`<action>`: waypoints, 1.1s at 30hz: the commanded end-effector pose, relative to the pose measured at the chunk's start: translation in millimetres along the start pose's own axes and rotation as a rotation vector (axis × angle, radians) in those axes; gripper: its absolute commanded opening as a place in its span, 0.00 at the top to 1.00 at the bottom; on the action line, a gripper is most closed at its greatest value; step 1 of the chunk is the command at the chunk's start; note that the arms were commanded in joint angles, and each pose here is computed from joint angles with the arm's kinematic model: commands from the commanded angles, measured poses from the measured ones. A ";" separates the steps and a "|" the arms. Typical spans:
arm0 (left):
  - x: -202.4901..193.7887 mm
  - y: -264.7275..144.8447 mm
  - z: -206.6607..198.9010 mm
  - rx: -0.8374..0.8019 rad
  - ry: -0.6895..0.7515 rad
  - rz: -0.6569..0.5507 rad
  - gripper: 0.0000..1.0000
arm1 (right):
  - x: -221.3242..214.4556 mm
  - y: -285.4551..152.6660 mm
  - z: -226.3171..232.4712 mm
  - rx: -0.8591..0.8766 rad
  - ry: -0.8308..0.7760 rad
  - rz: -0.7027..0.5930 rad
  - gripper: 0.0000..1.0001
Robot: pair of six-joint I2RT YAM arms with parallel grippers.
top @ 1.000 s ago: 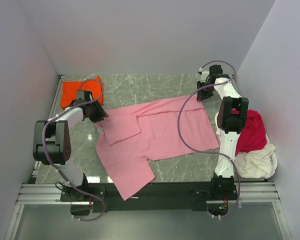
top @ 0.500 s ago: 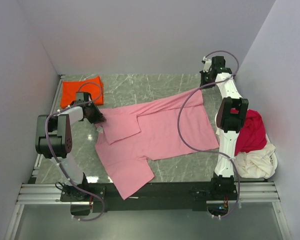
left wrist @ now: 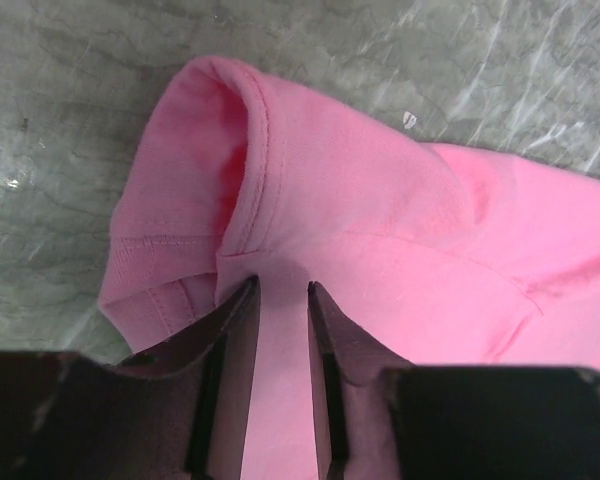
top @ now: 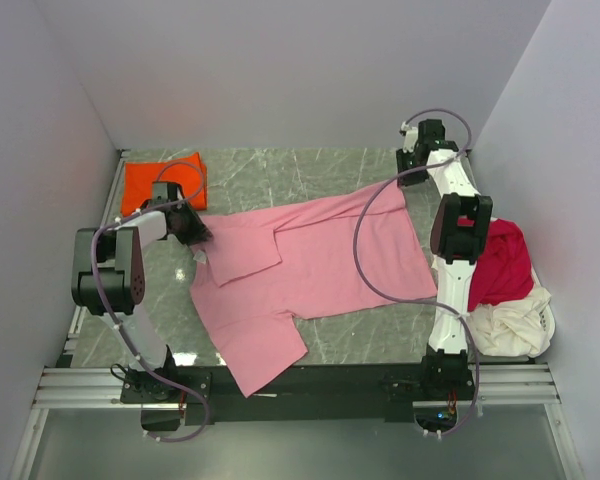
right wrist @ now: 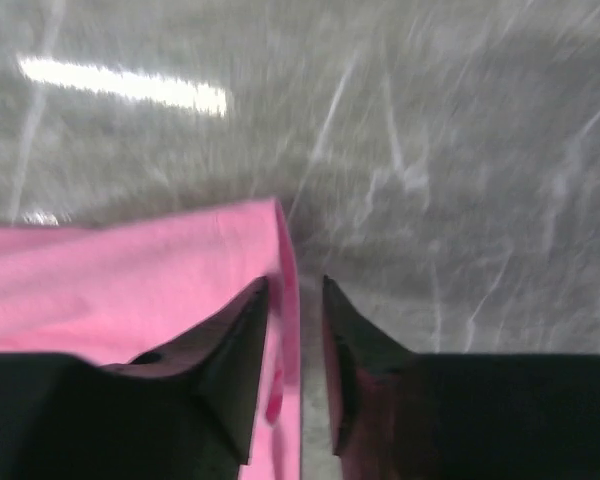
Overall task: Fold and stack the t-shirts
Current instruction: Fold the tshirt
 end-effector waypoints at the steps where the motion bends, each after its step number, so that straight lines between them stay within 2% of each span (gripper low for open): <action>1: 20.2 -21.9 -11.4 -0.051 0.055 -0.103 0.68 | 7.2 -34.1 1.8 -0.006 -0.050 -0.041 0.63; 2: 21.2 -24.9 -12.6 -0.056 0.058 -0.111 0.67 | 7.2 -39.0 2.5 0.002 -0.054 -0.043 0.55; 7: 24.9 -36.2 -17.2 -0.075 0.081 -0.133 0.66 | -1.2 -65.2 15.2 0.113 -0.069 -0.031 0.48; 13: 19.7 -29.0 -16.7 -0.099 0.073 -0.107 0.66 | -10.5 -55.2 19.5 0.170 -0.026 0.036 0.48; 21: 18.2 -25.2 -16.3 -0.107 0.076 -0.093 0.66 | -16.9 -34.4 3.8 0.047 -0.016 0.062 0.50; 26: 16.5 -23.0 -15.4 -0.108 0.073 -0.088 0.66 | -22.6 -27.2 -0.9 0.026 -0.019 0.083 0.51; 31: 15.6 -20.5 -14.7 -0.108 0.071 -0.080 0.66 | -31.5 -22.9 -2.5 0.027 -0.020 0.113 0.54; 33: 15.4 -20.1 -14.3 -0.106 0.071 -0.079 0.66 | -33.8 -22.9 -2.5 0.030 -0.022 0.121 0.59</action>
Point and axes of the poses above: each gripper's point midway between its finger pads, its own y axis out along the fingers, its own z axis along the line the jaws close on, x = y × z, the point moved 8 cm from there along -y, back along the fingers, and after that the axes turned 15 degrees about y, right-handed, at the moved point
